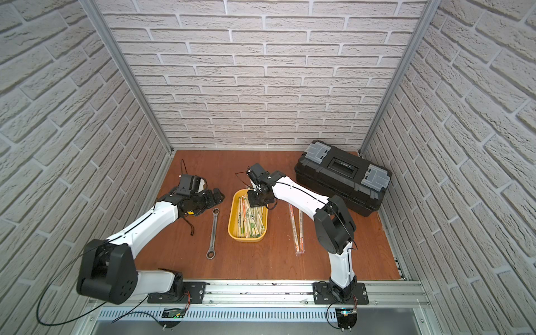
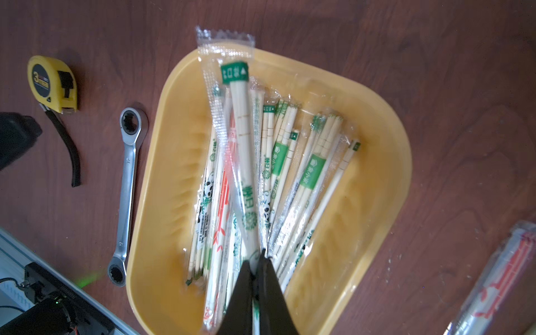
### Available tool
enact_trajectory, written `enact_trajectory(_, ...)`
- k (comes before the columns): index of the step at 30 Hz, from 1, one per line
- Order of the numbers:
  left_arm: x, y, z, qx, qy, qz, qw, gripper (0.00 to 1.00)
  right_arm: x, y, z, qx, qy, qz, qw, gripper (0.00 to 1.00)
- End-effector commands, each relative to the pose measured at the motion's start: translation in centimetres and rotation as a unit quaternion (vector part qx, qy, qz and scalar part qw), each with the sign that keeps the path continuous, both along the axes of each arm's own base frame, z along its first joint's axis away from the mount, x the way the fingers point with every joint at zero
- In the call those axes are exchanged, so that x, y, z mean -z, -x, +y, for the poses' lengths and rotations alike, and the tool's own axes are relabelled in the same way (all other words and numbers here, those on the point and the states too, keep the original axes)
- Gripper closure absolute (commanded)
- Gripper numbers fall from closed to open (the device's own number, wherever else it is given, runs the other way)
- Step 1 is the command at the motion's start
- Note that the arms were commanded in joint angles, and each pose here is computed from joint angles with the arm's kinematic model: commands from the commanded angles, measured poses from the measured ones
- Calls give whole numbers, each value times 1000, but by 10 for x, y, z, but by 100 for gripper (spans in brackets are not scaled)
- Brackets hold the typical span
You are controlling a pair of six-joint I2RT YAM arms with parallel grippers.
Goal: Take the paired disposable chopsticks out of the storage box
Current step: Pick up the paired disposable chopsticks from the storage box, then place the paired disposable chopsticks at the center of the board.
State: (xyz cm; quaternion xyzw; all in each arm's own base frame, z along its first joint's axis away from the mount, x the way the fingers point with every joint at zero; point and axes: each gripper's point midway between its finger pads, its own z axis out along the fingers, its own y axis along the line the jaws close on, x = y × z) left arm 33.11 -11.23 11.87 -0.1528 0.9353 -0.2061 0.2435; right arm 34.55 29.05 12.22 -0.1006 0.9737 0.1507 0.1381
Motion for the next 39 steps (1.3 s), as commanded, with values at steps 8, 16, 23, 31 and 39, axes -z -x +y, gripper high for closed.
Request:
enact_trajectory(8,-17,-7,-19,30,-16,-21,999,2,11,23,-125,116,39,9,992,92)
enact_trajectory(16,-14,-8,-28,36,-16,-17,999,2,48,56,-200,177,99,38,978,92)
enact_trajectory(23,-10,-7,-30,33,-10,-12,999,2,63,57,-211,181,126,44,974,81)
enact_trajectory(31,-7,-4,-27,29,-14,-12,999,2,48,47,-202,179,103,32,978,70)
enact_trajectory(39,6,-6,-11,-1,-8,6,1000,2,6,31,-148,128,54,-4,990,70)
